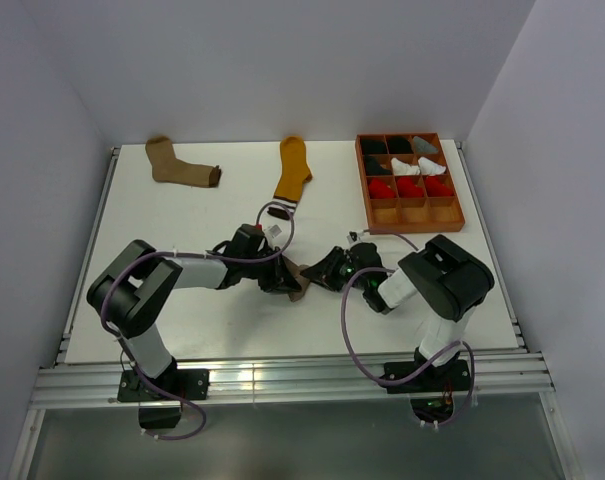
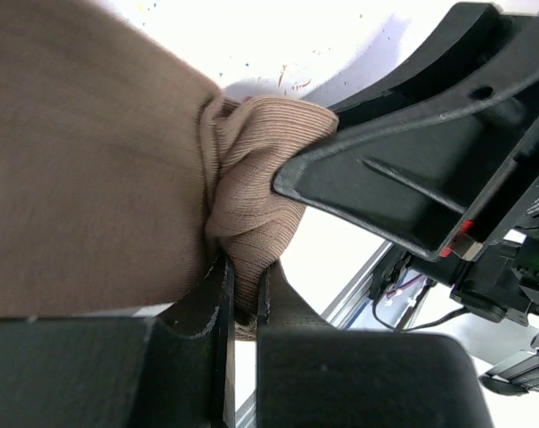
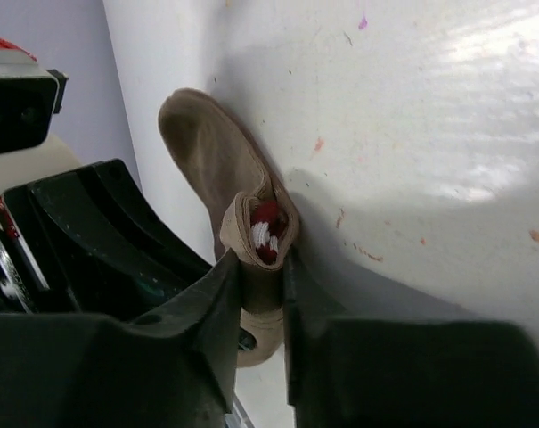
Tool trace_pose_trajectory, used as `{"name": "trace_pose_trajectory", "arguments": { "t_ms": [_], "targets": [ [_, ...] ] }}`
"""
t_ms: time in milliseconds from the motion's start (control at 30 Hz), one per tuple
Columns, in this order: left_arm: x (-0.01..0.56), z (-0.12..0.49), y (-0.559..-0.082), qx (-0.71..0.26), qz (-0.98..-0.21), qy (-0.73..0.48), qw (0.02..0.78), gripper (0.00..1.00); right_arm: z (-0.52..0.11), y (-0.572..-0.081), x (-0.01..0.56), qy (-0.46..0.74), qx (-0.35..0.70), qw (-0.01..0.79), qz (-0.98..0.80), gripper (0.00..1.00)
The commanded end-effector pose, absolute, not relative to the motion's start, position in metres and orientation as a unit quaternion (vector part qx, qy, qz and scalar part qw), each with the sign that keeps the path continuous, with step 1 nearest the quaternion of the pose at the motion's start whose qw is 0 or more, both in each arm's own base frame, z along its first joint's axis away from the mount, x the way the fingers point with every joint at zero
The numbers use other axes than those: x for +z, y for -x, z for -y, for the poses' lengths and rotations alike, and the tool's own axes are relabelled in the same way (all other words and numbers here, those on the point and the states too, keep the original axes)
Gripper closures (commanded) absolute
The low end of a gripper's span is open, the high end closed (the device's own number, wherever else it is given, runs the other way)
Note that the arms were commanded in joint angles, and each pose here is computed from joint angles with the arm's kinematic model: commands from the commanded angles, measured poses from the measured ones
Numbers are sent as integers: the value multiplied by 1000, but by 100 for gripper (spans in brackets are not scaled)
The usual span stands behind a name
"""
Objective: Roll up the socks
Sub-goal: Roll the sock at the center of the board.
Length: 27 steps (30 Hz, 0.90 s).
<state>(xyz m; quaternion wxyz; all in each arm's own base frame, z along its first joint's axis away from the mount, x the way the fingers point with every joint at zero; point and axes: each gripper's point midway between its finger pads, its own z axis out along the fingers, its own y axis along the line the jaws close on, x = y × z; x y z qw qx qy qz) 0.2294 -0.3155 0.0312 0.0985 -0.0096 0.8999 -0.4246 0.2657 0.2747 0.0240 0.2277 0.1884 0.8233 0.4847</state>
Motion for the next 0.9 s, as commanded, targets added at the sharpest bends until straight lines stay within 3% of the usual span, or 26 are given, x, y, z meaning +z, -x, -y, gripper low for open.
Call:
{"name": "trace_pose_trajectory", "arguments": {
  "t_ms": [0,67,133,233,267,367,433,467,667,867],
  "targets": [
    [1,297,-215,-379,-922,18,74,99,-279,-277,24,-161,461,241,-839,79],
    [-2,292,-215,-368,-926,20,83,98,-275,-274,17,-154,430,231,-859,93],
    [-7,284,-215,-352,-931,29,94,93,-273,-275,16,-154,403,217,-876,100],
    [-8,274,-215,-337,-934,41,116,77,-268,-277,16,-139,354,204,-902,100],
    [-2,273,-216,-339,-931,42,128,66,-265,-279,14,-129,335,206,-911,100],
    [7,261,-222,-313,-933,55,171,47,-264,-279,15,-111,288,183,-933,100],
    [13,255,-222,-284,-937,51,197,41,-266,-277,14,-102,262,159,-946,100],
    [26,249,-235,-260,-931,59,247,36,-266,-276,14,-97,253,153,-950,100],
    [79,250,-242,-180,-896,27,404,30,-268,-278,18,-83,208,124,-967,100],
    [105,283,-237,-164,-859,-51,483,28,-269,-275,13,-73,187,98,-975,100]
  ]
}}
